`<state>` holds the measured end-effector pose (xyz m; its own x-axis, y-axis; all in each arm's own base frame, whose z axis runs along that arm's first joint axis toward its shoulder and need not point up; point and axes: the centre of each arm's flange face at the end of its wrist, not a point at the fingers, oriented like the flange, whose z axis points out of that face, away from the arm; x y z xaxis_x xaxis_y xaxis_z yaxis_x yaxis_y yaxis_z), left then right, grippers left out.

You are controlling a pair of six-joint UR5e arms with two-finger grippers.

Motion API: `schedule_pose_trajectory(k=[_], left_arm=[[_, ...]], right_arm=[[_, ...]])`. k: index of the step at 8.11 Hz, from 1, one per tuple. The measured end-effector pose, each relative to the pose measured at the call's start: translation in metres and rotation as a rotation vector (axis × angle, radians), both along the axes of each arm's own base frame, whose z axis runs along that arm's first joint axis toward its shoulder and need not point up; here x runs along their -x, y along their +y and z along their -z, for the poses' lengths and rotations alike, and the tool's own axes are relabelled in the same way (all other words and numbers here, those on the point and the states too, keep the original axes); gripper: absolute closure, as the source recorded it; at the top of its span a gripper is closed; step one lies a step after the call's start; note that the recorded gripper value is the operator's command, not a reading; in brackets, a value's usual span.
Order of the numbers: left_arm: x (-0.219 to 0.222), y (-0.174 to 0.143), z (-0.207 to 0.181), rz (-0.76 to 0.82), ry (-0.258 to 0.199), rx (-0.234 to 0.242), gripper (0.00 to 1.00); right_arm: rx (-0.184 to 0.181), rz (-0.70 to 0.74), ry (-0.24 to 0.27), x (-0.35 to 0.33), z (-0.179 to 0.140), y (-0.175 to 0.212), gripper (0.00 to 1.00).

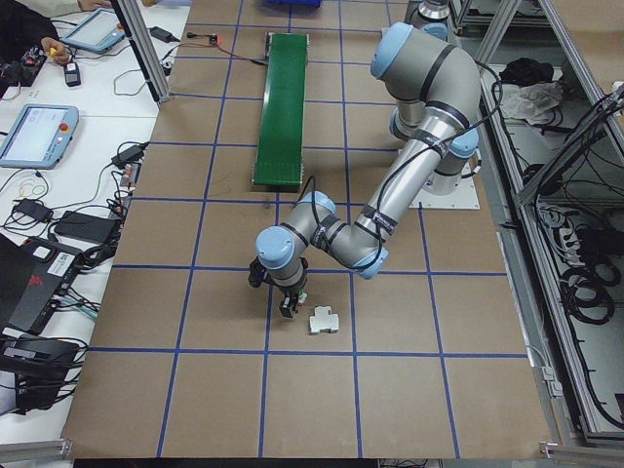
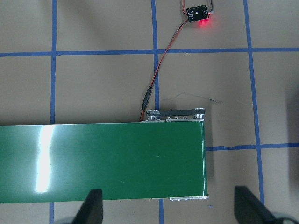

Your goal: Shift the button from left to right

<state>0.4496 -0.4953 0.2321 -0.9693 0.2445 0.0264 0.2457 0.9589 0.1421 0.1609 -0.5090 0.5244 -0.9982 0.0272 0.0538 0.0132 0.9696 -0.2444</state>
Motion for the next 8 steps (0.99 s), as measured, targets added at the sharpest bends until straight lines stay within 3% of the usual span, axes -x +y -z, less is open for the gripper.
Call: schedule_pose_trajectory(k=[5, 8], left_arm=[[-0.002, -0.004, 0.029, 0.118, 0.044, -0.018, 0.0], [-0.003, -0.006, 0.04, 0.169, 0.059, -0.013, 0.2]], right_arm=[[-0.007, 0.0, 0.0, 0.0, 0.003, 0.0, 0.0], [-0.006, 0.001, 0.0, 0.0, 0.004, 0.0, 0.0]])
